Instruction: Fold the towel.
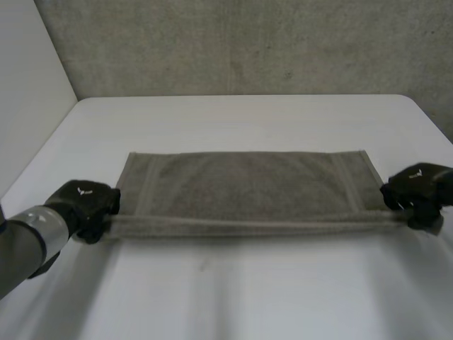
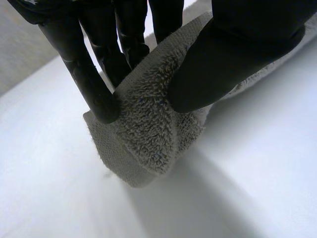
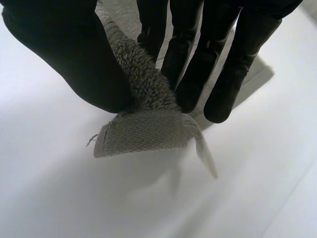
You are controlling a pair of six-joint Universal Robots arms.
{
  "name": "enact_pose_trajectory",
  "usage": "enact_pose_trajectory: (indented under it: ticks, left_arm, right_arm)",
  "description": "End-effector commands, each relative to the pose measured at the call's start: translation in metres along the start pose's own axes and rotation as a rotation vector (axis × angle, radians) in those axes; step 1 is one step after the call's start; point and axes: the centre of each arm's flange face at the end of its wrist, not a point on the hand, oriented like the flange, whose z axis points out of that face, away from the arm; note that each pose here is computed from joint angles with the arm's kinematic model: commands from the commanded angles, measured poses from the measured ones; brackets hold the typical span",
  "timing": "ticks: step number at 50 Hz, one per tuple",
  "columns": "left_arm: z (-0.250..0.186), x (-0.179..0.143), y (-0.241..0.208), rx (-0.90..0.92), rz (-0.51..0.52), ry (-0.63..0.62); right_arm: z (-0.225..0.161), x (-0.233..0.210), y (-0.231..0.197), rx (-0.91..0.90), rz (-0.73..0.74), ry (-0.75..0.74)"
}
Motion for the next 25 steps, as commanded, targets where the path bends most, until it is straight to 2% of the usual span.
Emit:
enact_pose_trajectory:
  ticks: [1, 4, 6, 8, 9, 14, 17, 22, 25]
  left_arm:
    - [-0.009, 0.005, 0.0, -0.001, 0.04, 0.022]
    - [0.005, 0.003, -0.004, 0.046, 0.05, 0.001]
    - [0.03, -0.001, -0.009, 0.113, 0.07, -0.027]
    - [0.043, -0.002, -0.014, 0.155, 0.08, -0.041]
    - [0.043, -0.003, -0.014, 0.156, 0.08, -0.041]
    - [0.099, -0.004, -0.033, 0.302, 0.112, -0.093]
    - [0.113, -0.004, -0.036, 0.323, 0.115, -0.098]
    - [0.156, -0.007, -0.036, 0.347, 0.118, -0.121]
    - [0.164, -0.008, -0.036, 0.362, 0.12, -0.132]
  right_arm:
    - [-0.013, -0.002, 0.0, -0.012, -0.024, -0.029]
    - [-0.008, 0.002, -0.005, 0.018, -0.04, 0.004]
    - [0.0, 0.008, -0.007, 0.036, -0.051, 0.036]
    - [0.027, 0.014, -0.01, 0.066, -0.045, 0.069]
    - [0.027, 0.014, -0.01, 0.066, -0.045, 0.069]
    - [0.076, 0.017, -0.037, 0.166, -0.028, 0.17]
    - [0.089, 0.017, -0.044, 0.194, -0.035, 0.204]
    - [0.128, 0.029, -0.053, 0.285, -0.05, 0.349]
    - [0.137, 0.029, -0.053, 0.289, -0.053, 0.371]
